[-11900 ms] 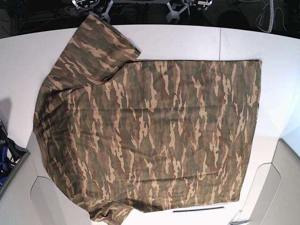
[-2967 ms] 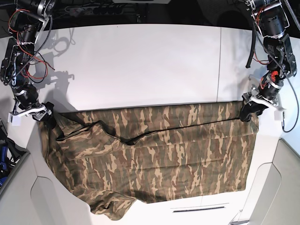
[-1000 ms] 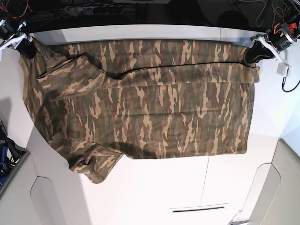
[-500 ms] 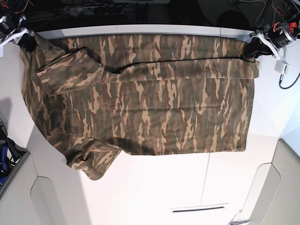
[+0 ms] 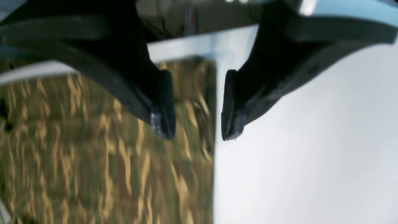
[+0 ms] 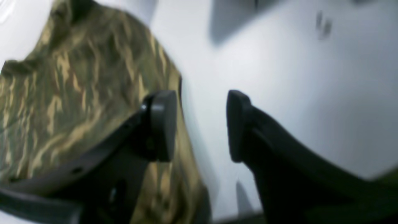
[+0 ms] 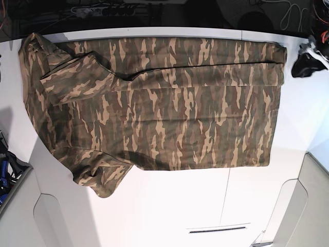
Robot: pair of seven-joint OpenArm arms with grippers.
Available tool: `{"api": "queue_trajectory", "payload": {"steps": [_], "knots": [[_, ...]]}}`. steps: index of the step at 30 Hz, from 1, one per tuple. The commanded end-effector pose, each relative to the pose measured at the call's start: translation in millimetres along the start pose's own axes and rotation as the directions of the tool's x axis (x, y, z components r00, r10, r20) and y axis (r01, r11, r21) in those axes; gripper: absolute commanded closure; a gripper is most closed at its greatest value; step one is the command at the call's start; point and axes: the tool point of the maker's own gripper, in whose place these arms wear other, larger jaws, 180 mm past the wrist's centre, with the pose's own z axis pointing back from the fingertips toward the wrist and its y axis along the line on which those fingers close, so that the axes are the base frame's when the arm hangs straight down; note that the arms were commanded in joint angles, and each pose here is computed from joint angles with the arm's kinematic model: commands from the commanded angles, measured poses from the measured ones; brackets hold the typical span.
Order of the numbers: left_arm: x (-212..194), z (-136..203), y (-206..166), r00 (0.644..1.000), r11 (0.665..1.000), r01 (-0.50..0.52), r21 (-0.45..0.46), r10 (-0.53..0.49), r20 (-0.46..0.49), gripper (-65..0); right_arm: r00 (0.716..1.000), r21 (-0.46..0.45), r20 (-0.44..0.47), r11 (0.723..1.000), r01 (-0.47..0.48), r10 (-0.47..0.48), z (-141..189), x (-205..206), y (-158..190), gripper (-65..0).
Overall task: Fold the T-shirt properly
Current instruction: 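Move both grippers to the hem corners of the shirt and grasp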
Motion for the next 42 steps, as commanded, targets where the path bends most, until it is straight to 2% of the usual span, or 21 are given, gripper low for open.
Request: {"api": "queue_trajectory", "payload": {"steps": [1,7,10,14,18,21,24,27,32,38,42], "knots": [[22,5,-1,0.998,1.000,0.029,-0.005,-0.029,0.061,-27.4,0.997,-0.009,0.072,0.999,-0.040,0.041,3,27,-3,-26.5],[63,0,-4,0.982,0.999,0.051,-0.013,-0.048,0.182,-27.4,0.970,-0.001,0.232,0.997,-0.081,0.079,-8,92,5,-26.5],[86,-1,-3,0.965,0.996,0.083,0.010,-0.083,0.247,-27.6,0.957,0.022,0.274,0.994,-0.106,0.096,-19,114,20,-26.5],[108,-6,-4,0.948,0.991,0.129,0.038,-0.134,0.290,-34.5,0.948,0.057,0.288,0.986,-0.157,0.134,-42,127,46,-26.5],[126,-26,-16,0.929,0.974,0.219,0.056,-0.226,0.294,-35.1,0.947,0.103,0.285,0.977,-0.188,0.152,-78,133,72,-26.5],[130,-49,-22,0.917,0.953,0.294,0.068,-0.301,0.263,-35.1,0.958,0.141,0.257,0.975,-0.170,0.130,-107,128,84,-26.5],[137,-74,-22,0.909,0.944,0.323,0.069,-0.330,0.256,-35.1,0.971,0.181,0.226,0.977,-0.116,0.073,-136,122,91,-26.6],[147,-101,-15,0.923,0.954,0.292,0.060,-0.298,0.242,-35.1,0.980,0.210,0.201,0.976,-0.056,0.013,-162,116,97,-26.6],[150,-142,-2,0.964,0.984,0.178,0.022,-0.178,0.199,-35.1,0.991,0.198,0.136,0.980,-0.016,-0.012,-191,98,96,-26.6],[136,-184,13,0.994,0.999,0.051,0.005,-0.051,0.101,-35.1,0.994,0.202,0.091,0.979,0.039,-0.058,-206,78,99,-26.6],[134,-198,11,0.996,1.000,0.020,0.000,-0.020,0.087,-35.1,0.997,0.214,0.056,0.976,0.040,-0.053,-212,59,113,-26.5]]}}
